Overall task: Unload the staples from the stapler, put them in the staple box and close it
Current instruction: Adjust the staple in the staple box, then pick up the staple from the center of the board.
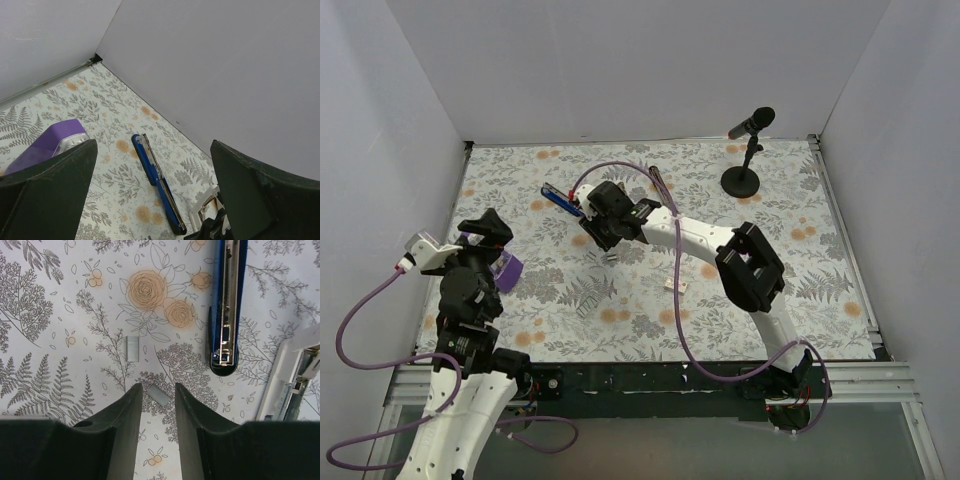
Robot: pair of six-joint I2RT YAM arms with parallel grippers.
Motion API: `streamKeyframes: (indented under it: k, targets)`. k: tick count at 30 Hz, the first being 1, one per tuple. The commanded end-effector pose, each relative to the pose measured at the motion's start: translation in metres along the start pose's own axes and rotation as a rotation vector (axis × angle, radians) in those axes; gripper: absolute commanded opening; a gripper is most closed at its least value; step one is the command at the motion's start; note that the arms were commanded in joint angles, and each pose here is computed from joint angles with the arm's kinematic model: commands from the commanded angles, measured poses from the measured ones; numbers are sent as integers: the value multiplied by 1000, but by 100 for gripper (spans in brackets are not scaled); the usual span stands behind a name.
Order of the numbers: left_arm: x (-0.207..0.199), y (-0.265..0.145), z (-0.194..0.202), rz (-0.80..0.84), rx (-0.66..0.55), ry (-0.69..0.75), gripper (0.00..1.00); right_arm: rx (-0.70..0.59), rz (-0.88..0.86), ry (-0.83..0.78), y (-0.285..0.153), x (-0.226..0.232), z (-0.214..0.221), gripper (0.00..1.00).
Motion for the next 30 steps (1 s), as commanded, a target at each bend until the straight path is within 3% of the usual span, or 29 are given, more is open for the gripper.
streamKeyframes:
  k: [1, 6, 7, 10, 11, 14, 19, 30]
  targets:
    - [0, 2, 3, -3, 9, 28, 98, 6, -52, 20, 2, 8, -2, 38]
    - [-17, 5, 21, 133, 130, 58, 98, -3, -151, 107, -18, 18, 7, 38]
    - [-28, 1, 27, 236, 212, 46, 98, 1, -150, 118, -19, 17, 11, 39]
    - [-37, -6, 50, 308, 478, 78, 94, -34, -118, 52, -24, 10, 7, 42]
    - [-46, -12, 52, 399, 558, 69, 92, -34, -108, 43, -22, 7, 7, 42]
    - [-50, -22, 68, 469, 744, 77, 84, -31, -104, -12, -16, -7, 4, 44]
    - [-47, -30, 78, 484, 847, 74, 83, -23, -114, -4, -4, -19, -2, 45]
    - [-43, -33, 88, 469, 874, 38, 82, 62, -127, -14, 23, -37, 18, 47]
Point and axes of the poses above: each gripper's point midway between its finger pads, its own y axis out along the fingers, its own x axis along the line the jaws close on, z = x × y, the point moved 9 cm from there along -y, back along the fingers, and after that the axes turned 13 degrees about y, right-handed, at the moved point
